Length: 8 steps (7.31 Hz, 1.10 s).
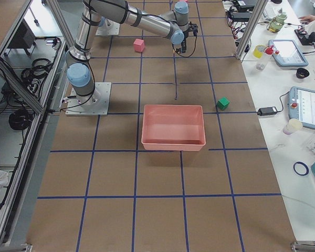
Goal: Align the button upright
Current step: 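Carry the button with the right gripper to the table center, then lower the button onto the table and open the right gripper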
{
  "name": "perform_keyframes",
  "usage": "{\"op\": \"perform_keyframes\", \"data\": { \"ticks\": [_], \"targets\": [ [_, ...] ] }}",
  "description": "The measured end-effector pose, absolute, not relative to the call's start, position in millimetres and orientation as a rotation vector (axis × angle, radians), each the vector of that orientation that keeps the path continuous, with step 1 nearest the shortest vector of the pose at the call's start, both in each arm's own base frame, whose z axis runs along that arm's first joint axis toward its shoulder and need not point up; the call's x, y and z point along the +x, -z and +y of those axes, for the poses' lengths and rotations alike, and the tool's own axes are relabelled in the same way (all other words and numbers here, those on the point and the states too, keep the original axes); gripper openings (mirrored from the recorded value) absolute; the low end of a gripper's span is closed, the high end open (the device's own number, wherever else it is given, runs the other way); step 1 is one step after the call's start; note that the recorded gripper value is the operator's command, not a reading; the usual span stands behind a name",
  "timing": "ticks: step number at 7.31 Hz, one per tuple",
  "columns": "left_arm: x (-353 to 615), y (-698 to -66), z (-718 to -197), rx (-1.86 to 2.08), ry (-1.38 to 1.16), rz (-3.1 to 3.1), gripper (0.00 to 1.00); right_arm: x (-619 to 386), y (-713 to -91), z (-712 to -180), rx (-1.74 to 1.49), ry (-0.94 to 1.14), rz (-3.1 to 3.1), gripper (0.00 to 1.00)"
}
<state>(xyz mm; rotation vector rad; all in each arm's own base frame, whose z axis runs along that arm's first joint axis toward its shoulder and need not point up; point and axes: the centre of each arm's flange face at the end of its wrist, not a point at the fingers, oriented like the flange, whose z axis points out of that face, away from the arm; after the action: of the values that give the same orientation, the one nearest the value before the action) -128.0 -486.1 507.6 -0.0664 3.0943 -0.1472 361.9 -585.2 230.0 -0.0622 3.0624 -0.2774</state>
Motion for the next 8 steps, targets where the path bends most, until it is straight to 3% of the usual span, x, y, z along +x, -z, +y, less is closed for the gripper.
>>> {"op": "perform_keyframes", "data": {
  "ticks": [6, 7, 8],
  "targets": [
    [-128.0, -507.0, -486.0, -0.066, 0.146, 3.094, 1.0, 371.8, -204.8, -575.5, -0.034, 0.219, 3.038, 0.01],
    [-128.0, -506.9, -486.0, -0.065, 0.145, 3.094, 1.0, 370.7, -201.2, -573.5, -0.033, 0.214, 3.045, 0.04],
    [-128.0, -506.9, -486.0, -0.065, 0.145, 3.094, 1.0, 369.5, -198.3, -571.9, -0.032, 0.214, 3.051, 0.16]
  ]
}}
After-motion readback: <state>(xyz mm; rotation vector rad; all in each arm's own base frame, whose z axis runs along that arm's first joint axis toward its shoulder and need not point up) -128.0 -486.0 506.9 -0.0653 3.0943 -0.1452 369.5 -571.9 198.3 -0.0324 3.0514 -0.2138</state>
